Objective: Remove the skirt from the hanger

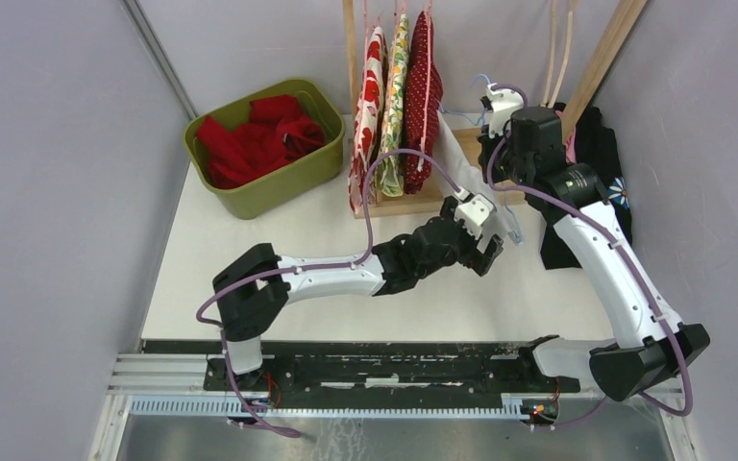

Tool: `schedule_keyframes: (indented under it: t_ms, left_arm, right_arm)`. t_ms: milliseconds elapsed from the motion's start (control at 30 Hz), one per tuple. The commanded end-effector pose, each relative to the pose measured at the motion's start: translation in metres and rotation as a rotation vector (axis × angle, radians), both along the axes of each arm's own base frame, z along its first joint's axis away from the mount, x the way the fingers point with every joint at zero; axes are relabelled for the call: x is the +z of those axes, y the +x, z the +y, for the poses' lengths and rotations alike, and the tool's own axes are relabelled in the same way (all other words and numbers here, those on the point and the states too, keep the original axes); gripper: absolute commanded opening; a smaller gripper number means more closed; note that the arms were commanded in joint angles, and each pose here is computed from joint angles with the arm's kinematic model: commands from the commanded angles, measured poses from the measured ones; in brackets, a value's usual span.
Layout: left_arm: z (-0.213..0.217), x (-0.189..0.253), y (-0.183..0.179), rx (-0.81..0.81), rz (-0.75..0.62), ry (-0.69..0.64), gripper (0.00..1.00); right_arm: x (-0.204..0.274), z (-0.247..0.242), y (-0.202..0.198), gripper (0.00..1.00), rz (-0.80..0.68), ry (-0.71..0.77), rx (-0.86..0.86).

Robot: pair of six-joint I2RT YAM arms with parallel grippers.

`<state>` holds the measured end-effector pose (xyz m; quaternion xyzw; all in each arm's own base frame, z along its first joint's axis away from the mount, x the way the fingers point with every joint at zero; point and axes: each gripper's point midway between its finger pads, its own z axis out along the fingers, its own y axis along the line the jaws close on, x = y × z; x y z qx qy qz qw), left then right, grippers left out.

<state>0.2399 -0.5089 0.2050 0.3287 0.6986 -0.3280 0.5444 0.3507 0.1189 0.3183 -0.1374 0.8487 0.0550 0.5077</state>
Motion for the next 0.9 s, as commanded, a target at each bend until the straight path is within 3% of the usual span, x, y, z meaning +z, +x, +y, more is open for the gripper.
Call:
schedule_keyframes:
  t_ms: [0, 300, 533, 867]
  left_arm:
    - [0.009, 0.04, 0.033, 0.226, -0.033, -0.128, 0.99]
    - [-0.002, 0.029, 0.045, 0.265, -0.053, -0.124, 0.99]
    - [-0.008, 0.033, 0.012, 0.072, -0.027, -0.169, 0.99]
    - [-0.026, 0.021, 0.04, 0.121, -0.071, -0.135, 0.99]
  right_arm:
    - [0.05, 0.009, 0.006, 0.01, -0.145, 0.076, 0.011]
    - [0.054, 0.013, 0.0, 0.01, -0.148, 0.077, 0.031]
    - [0.055, 0.012, -0.002, 0.01, -0.154, 0.065, 0.03]
    - [0.053, 0.02, -0.01, 0.01, -0.138, 0.079, 0.065]
